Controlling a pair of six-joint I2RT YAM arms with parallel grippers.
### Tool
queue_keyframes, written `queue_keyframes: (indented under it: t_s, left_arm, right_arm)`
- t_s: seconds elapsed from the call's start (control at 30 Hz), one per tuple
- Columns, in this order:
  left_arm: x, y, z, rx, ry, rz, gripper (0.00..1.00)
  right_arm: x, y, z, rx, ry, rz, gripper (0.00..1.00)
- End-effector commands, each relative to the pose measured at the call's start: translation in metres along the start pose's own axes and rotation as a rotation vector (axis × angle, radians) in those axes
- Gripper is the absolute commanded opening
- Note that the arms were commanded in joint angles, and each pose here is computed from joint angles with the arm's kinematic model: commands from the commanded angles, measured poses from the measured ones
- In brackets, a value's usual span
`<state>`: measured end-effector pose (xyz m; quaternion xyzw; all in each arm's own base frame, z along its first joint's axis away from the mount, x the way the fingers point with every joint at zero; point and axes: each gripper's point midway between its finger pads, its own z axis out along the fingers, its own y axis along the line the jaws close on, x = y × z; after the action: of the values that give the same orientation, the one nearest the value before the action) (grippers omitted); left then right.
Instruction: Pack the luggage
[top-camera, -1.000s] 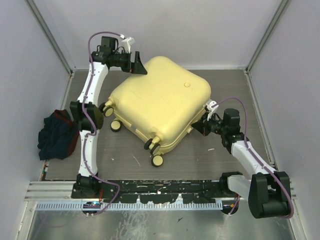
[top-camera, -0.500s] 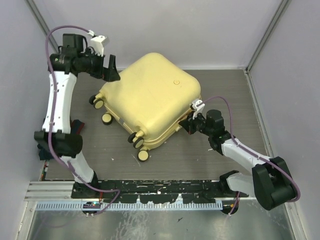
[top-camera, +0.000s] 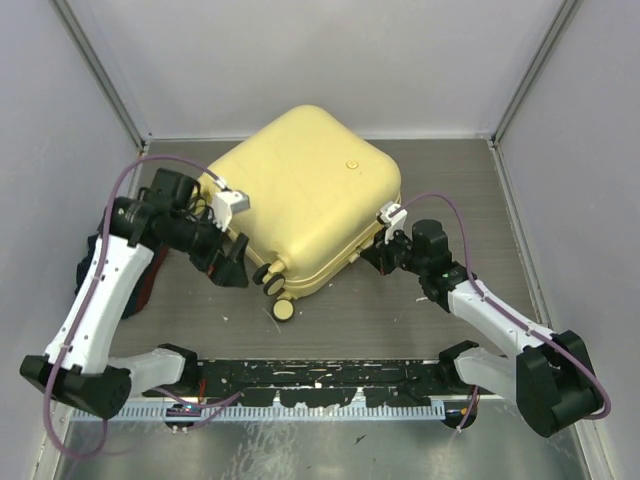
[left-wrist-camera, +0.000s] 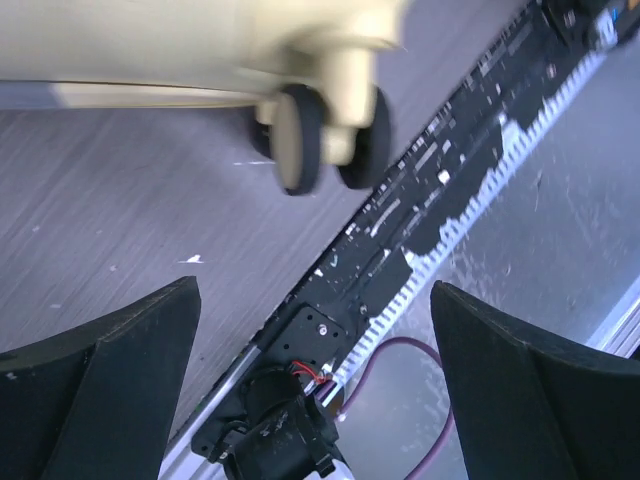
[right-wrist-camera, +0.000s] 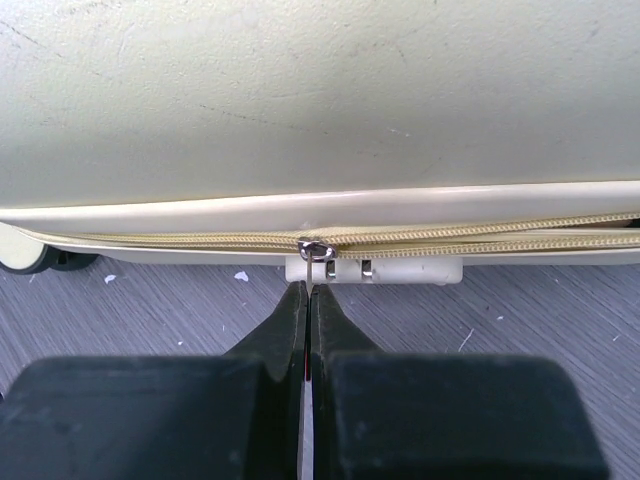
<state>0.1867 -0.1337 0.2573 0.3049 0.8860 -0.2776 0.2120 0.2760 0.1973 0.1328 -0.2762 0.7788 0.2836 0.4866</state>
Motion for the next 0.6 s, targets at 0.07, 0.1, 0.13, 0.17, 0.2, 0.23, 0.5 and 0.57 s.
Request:
queue_keyframes:
  t_s: [0.07, 0.1, 0.13, 0.17, 0.2, 0.23, 0.5, 0.57]
  left_arm:
    - [0.002, -0.021, 0.019, -0.04, -0.045, 0.117, 0.99]
    - [0.002, -0.022, 0.023, -0.038, -0.046, 0.113, 0.99]
    - [0.001, -0.023, 0.028, -0.04, -0.047, 0.11, 0.98]
    - [0.0, -0.024, 0.033, -0.042, -0.048, 0.112, 0.99]
    - [-0.001, -0.025, 0.039, -0.043, -0.048, 0.122, 0.98]
    - [-0.002, -0.026, 0.045, -0.045, -0.049, 0.138, 0.98]
    - [-0.014, -0.025, 0.08, -0.102, -0.009, 0.24, 0.98]
    - [-0.01, -0.028, 0.088, -0.107, 0.013, 0.272, 0.93]
  right_arm:
    - [-0.018, 0.004, -0.003, -0.012, -0.038, -0.062, 0.0]
    - [-0.018, 0.001, -0.001, -0.002, -0.038, -0.063, 0.01]
    - [-0.018, -0.002, 0.001, 0.007, -0.038, -0.063, 0.0]
    - [-0.018, -0.004, 0.002, 0.018, -0.04, -0.065, 0.0]
    - [-0.019, -0.006, 0.003, 0.026, -0.045, -0.068, 0.0]
    - [-0.02, -0.007, 0.003, 0.031, -0.051, -0.071, 0.0]
    - [-0.024, -0.013, 0.005, 0.061, -0.056, -0.069, 0.0]
    - [-0.026, -0.015, 0.006, 0.073, -0.059, -0.066, 0.01]
